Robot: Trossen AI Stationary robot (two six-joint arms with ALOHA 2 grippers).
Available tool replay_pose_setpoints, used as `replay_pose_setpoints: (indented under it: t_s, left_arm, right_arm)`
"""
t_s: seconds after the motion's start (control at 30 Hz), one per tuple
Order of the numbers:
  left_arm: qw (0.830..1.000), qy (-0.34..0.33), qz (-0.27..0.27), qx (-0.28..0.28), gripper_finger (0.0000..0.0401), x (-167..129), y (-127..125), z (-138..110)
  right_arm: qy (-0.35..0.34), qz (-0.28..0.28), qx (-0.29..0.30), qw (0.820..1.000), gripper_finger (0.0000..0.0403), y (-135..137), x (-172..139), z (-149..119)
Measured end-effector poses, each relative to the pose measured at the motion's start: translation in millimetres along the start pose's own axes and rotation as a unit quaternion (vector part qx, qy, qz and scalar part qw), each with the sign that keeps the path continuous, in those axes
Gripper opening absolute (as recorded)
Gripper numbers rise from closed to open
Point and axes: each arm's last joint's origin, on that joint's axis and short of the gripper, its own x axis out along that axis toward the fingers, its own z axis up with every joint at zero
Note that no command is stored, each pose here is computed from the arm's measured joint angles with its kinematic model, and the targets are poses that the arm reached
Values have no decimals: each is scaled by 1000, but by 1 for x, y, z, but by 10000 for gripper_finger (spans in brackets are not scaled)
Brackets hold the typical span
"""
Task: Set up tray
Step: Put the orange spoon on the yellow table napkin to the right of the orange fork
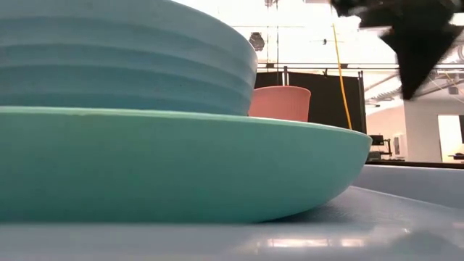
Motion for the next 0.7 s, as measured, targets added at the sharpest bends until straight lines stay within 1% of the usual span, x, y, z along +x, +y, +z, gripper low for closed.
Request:
replay_pose_setpoints:
  t_s: [0.13, 0.23, 0.3, 0.47, 0.53, 0.63, 0.7]
  left_arm:
    - [1000, 9, -14, -1, 99, 5, 2, 2]
    - [1000, 15, -25, -3, 99, 9, 3, 3]
    - [999, 20, -34, -2, 99, 10, 3, 3]
    - [998, 31, -58, -3, 99, 11, 2, 4]
    - [998, 29, -60, -5, 99, 11, 1, 4]
    - [998, 29, -63, -5, 99, 10, 0, 4]
    - [997, 33, -71, -6, 99, 9, 0, 4]
  right_arm:
    - [55, -21, -8, 998, 10, -5, 10, -12]
    - [72, -9, -17, 997, 26, -14, 6, -17]
    - [69, 9, -12, 998, 37, -23, 2, -19]
    - [60, 92, 10, 994, 78, -47, -3, -28]
    - [61, 121, 19, 991, 98, -56, 0, -33]
    - [64, 138, 37, 988, 131, -73, 11, -40]
    - [79, 153, 35, 984, 154, -81, 20, -45]
